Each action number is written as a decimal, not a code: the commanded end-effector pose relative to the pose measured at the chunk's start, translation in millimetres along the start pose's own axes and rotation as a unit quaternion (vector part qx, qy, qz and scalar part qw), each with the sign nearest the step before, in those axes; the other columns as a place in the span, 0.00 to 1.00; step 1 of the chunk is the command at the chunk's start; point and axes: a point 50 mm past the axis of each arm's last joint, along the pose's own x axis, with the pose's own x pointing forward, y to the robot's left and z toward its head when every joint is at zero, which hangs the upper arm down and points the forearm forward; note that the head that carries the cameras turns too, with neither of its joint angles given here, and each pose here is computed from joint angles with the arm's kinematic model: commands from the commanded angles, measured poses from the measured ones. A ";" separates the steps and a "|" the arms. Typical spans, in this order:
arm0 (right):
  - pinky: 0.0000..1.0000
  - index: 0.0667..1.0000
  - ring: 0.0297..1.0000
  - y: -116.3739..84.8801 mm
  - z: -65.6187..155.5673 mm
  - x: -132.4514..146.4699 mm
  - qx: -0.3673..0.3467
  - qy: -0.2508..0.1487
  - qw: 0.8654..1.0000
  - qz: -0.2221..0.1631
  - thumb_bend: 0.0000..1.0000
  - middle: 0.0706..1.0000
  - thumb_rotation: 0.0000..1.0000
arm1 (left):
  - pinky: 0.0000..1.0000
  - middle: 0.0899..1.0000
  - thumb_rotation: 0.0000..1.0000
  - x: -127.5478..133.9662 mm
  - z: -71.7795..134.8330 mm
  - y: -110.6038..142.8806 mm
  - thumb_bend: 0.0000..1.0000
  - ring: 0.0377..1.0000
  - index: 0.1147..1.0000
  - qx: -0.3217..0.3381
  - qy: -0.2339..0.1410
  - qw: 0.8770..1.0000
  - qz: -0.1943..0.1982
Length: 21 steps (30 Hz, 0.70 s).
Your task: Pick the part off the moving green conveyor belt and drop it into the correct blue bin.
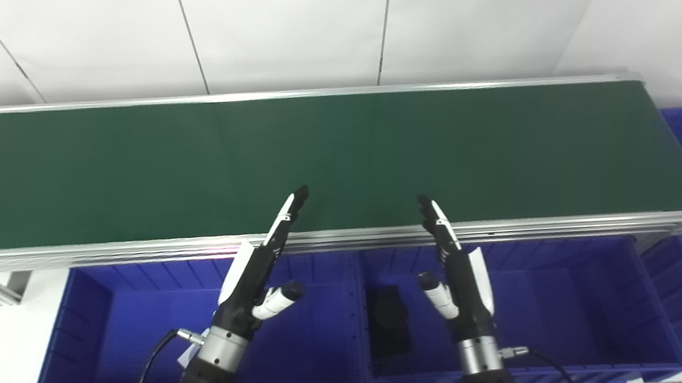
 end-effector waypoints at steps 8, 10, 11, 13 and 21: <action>0.93 0.93 0.93 3.2 11.6 7.3 0.005 -0.026 1.000 -0.002 0.84 0.94 1.00 | 1.00 1.00 0.98 7.6 8.7 5.0 0.79 1.00 1.00 -0.013 -0.025 1.000 -0.001; 0.93 0.93 0.93 1.9 10.8 6.5 0.005 -0.024 1.000 -0.002 0.84 0.94 1.00 | 1.00 1.00 0.98 7.5 7.1 3.6 0.79 1.00 1.00 -0.011 -0.022 1.000 -0.001; 0.93 0.93 0.93 1.1 10.2 5.6 0.006 -0.023 1.000 -0.001 0.84 0.94 1.00 | 1.00 1.00 0.98 7.4 6.1 2.4 0.80 1.00 1.00 -0.008 -0.020 1.000 0.000; 0.94 0.93 0.94 -0.3 9.4 3.9 0.004 -0.021 1.000 -0.001 0.85 0.94 1.00 | 1.00 1.00 0.99 6.8 4.6 0.0 0.80 1.00 1.00 -0.004 -0.016 1.000 0.002; 0.94 0.93 0.94 -4.0 6.7 -1.7 0.003 -0.014 1.000 0.003 0.87 0.94 1.00 | 1.00 1.00 1.00 4.6 1.2 -11.4 0.79 1.00 1.00 -0.004 -0.007 1.000 0.023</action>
